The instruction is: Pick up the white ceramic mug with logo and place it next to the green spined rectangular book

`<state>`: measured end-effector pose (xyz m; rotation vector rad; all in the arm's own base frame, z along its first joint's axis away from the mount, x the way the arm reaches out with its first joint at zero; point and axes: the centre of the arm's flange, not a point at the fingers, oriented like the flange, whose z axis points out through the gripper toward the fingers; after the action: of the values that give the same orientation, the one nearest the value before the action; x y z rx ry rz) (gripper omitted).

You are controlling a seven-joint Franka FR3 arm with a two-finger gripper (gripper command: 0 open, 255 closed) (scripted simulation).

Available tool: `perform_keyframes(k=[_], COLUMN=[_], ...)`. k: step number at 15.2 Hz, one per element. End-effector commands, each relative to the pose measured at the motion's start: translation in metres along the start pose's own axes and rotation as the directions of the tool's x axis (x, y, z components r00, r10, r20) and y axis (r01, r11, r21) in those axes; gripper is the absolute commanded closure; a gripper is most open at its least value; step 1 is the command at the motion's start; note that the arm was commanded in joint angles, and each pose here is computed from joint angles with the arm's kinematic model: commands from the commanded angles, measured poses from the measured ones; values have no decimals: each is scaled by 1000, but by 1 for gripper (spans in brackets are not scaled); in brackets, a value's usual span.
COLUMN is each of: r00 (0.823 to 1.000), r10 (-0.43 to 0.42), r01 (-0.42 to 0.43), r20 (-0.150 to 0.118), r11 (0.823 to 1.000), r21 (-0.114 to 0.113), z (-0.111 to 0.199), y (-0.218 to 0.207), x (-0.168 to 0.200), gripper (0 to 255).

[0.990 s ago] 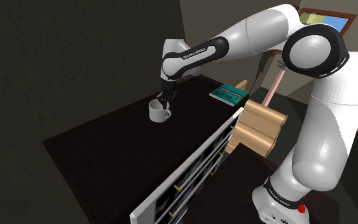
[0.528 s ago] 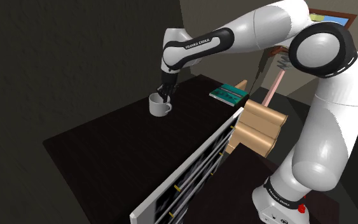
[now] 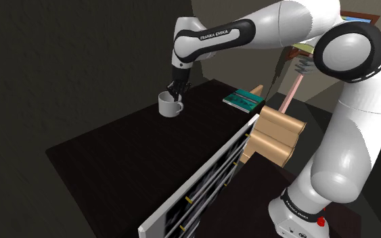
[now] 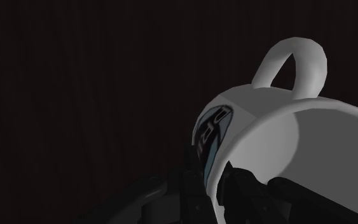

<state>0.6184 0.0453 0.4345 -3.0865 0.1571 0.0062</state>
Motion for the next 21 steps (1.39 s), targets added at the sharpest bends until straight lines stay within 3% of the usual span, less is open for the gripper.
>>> perform_keyframes(k=[1, 9, 21], r00=[1000, 1000, 1000], r10=[0, 0, 0], r01=[0, 0, 0], r20=[0, 0, 0], r11=[1000, 1000, 1000], r21=[0, 0, 0], z=[-12, -52, -61], y=[0, -2, 154], x=[1, 0, 26], gripper=[255, 255, 255])
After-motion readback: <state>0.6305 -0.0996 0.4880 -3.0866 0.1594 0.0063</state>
